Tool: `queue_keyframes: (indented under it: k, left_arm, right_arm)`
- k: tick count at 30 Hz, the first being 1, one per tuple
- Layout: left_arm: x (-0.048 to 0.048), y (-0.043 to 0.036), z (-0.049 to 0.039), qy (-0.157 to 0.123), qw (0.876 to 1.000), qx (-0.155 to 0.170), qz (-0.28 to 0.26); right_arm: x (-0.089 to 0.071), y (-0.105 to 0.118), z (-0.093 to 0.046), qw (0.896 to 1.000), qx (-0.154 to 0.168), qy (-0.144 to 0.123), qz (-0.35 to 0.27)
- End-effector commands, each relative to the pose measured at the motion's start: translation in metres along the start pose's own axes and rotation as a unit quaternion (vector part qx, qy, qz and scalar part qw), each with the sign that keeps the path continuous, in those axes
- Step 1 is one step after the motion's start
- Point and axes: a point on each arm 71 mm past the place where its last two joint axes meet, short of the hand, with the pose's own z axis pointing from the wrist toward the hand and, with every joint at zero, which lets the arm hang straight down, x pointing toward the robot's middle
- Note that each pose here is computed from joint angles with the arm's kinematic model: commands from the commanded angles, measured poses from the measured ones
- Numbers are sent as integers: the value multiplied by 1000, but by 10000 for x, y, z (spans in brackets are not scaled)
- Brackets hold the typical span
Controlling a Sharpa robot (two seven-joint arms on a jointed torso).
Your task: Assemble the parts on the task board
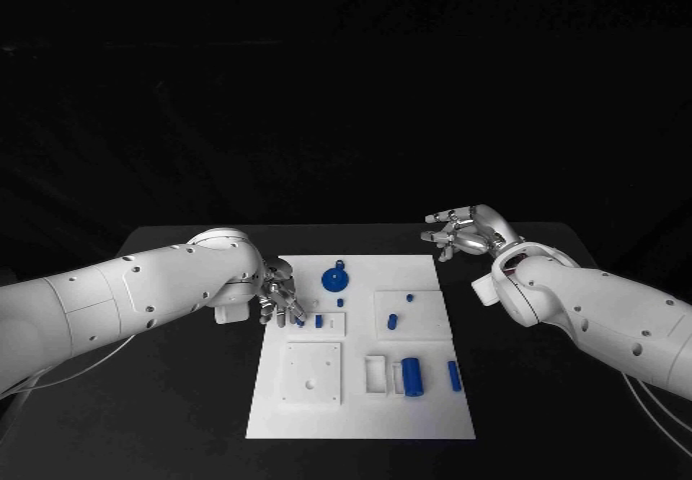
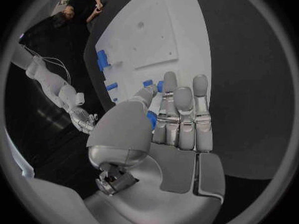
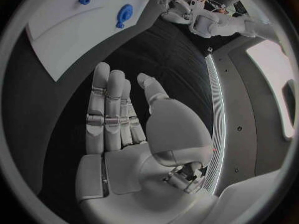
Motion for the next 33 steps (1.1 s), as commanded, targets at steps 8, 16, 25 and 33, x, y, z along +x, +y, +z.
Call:
queue_keyframes:
  k: [8,16,25,33]
  left_arm:
    - [2,-8,-9,-6,1000,10,-11]
    - [9,6,-16,-10,1000,9,-14]
    - [31,33,-27,-11,1000,7,-16]
    - [58,40,-20,-18,1000,7,-21]
  right_arm:
    - [15,6,-2,1000,-5,7,0]
    - [16,4,-3,1000,-4,7,0]
    - [16,-1,-7,1000,-4,7,0]
    - [17,-1,-7,1000,-4,7,1]
